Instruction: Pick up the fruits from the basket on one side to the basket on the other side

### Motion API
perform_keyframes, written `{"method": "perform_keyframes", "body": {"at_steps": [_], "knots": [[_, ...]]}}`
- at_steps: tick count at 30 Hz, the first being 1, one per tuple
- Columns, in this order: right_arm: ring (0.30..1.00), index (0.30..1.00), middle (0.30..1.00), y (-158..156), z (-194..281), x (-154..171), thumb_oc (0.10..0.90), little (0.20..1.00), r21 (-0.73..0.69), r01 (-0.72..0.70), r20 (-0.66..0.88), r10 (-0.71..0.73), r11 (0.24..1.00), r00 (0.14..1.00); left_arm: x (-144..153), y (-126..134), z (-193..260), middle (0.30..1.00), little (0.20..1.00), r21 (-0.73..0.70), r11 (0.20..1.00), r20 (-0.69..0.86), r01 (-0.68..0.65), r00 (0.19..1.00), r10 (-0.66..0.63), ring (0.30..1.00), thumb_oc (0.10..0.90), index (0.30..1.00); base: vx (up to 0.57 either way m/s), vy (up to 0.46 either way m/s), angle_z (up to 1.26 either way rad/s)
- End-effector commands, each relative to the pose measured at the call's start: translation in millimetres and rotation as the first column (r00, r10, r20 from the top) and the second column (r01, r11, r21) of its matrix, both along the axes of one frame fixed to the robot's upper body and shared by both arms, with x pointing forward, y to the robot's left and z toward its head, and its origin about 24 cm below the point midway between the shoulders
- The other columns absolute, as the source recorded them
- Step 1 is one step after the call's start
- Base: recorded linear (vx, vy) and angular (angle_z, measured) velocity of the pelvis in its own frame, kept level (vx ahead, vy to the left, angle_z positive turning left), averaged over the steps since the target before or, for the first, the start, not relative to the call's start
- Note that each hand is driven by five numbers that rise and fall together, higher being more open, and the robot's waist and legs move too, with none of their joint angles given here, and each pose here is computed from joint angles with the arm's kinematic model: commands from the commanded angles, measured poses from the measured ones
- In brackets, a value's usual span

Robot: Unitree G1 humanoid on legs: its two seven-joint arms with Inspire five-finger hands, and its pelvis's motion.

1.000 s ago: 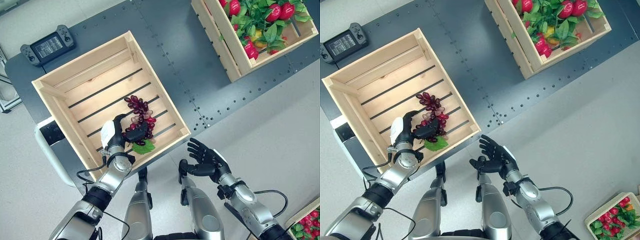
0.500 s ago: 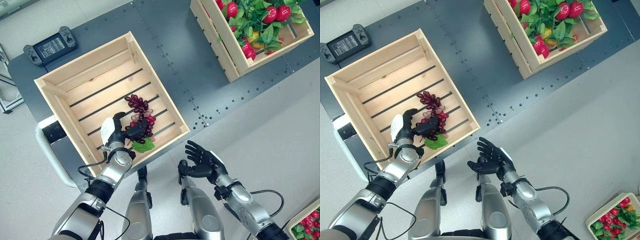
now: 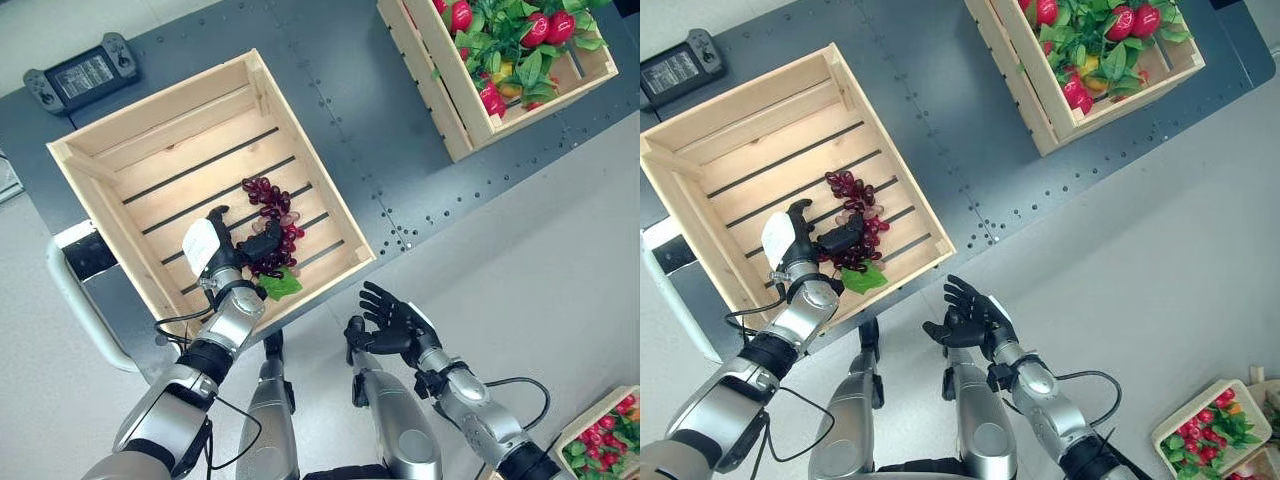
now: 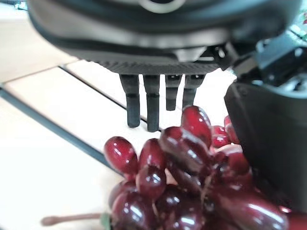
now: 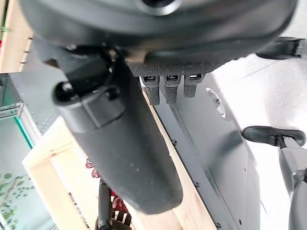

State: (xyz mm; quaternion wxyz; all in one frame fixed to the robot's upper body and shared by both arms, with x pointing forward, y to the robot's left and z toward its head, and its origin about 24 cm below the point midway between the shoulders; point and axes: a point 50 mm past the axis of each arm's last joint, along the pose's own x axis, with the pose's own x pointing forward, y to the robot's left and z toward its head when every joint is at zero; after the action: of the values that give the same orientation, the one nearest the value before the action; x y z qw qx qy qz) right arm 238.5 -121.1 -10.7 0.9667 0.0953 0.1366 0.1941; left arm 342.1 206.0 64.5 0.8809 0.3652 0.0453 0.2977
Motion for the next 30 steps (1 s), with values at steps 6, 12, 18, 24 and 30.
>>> {"method": "perform_keyframes", "body": {"at_steps": [6, 12, 18, 24, 30], "knots": [[0.900, 0.900, 0.900, 8, 38, 7, 0.800, 0.900, 0.117, 0.010, 0.195, -0.033, 0.993, 0.980, -4, -44, -3, 0.900, 0.900, -0.013, 0.998, 0.143, 0.054, 0.988, -0.051, 0.900, 0.800, 0.900, 0.00, -0.005, 0.01], [0.900, 0.900, 0.900, -3, 34, -3, 0.800, 0.900, 0.120, 0.027, 0.199, -0.051, 0.992, 0.979, -17, -37, 15, 0.900, 0.900, 0.016, 0.997, 0.322, 0.073, 0.944, -0.075, 0.900, 0.800, 0.900, 0.00, 0.004, -0.01], [0.900, 0.900, 0.900, -17, 38, -11, 0.800, 0.900, 0.124, 0.058, 0.208, -0.083, 0.991, 0.975, -35, -33, 32, 0.900, 0.900, 0.147, 0.975, 0.414, 0.168, 0.884, -0.215, 0.900, 0.800, 0.900, 0.00, 0.001, 0.01], [0.900, 0.900, 0.900, -25, 38, -15, 0.800, 0.900, 0.118, 0.056, 0.208, -0.080, 0.991, 0.975, -46, -28, 33, 0.900, 0.900, 0.195, 0.959, 0.430, 0.205, 0.861, -0.271, 0.900, 0.800, 0.900, 0.00, 0.011, 0.00], [0.900, 0.900, 0.900, -27, 38, -16, 0.800, 0.900, 0.111, 0.055, 0.211, -0.077, 0.992, 0.974, -50, -28, 23, 0.900, 0.900, 0.169, 0.955, 0.381, 0.243, 0.878, -0.291, 0.900, 0.800, 0.900, 0.00, 0.000, 0.00]]}}
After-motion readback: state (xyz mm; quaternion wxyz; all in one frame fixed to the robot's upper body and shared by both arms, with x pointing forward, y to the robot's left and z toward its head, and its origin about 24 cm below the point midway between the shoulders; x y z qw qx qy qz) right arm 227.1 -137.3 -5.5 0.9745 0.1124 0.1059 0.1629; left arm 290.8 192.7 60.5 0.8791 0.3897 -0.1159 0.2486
